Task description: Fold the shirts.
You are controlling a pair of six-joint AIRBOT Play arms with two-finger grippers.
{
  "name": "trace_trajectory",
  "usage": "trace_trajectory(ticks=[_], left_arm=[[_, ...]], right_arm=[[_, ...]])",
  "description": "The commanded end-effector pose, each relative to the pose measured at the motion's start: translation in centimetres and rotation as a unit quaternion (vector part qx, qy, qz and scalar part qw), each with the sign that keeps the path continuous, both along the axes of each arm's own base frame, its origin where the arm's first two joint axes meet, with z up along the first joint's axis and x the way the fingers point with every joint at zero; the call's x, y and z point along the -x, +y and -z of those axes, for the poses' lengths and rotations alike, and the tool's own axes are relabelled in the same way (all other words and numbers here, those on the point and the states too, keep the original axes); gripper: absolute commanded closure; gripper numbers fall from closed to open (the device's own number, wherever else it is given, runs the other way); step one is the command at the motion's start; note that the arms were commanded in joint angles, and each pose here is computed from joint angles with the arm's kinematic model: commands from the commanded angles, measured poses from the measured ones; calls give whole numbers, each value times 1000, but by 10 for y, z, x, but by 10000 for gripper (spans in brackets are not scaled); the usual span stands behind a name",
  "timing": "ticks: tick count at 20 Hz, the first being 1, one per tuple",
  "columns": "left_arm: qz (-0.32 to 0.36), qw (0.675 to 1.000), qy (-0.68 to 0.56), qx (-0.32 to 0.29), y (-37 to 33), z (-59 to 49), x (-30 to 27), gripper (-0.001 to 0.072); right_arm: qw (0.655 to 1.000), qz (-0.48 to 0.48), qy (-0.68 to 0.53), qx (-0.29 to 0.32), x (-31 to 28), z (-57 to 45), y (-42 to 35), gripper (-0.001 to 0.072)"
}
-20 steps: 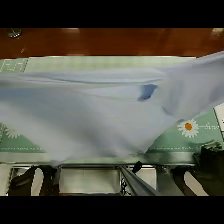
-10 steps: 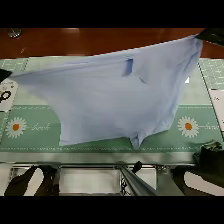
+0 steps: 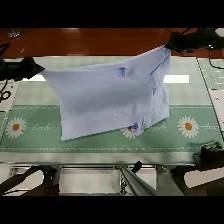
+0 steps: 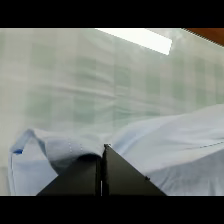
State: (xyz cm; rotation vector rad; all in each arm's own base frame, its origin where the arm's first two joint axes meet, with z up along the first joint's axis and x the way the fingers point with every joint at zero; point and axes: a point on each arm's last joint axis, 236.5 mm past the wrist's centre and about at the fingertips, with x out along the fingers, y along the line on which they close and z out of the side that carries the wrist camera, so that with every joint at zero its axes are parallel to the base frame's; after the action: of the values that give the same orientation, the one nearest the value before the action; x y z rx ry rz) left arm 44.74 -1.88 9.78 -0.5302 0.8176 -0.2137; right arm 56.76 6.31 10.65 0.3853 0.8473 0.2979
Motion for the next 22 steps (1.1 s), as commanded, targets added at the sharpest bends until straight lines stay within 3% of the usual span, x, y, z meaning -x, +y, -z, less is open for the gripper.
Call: trace_trajectory(ticks=[1,4,9,15,22], left_arm=[[-8,1000,21,-7,-1,41,-22,693],[14,997,66,-30,-2,75,-14,693],[73,986,146,-32,-27,112,15,694],[45,967,238,-79,-17,136,46,693],[34,963,260,-66,-21,143,50,692]], right_arm=[[999,11,16,30,-19,49,-10,691],[997,11,34,65,-20,75,-23,691],[995,-4,63,70,-9,88,-21,691],[974,-43,173,139,42,119,-42,691],[969,-46,202,135,54,124,-41,691]])
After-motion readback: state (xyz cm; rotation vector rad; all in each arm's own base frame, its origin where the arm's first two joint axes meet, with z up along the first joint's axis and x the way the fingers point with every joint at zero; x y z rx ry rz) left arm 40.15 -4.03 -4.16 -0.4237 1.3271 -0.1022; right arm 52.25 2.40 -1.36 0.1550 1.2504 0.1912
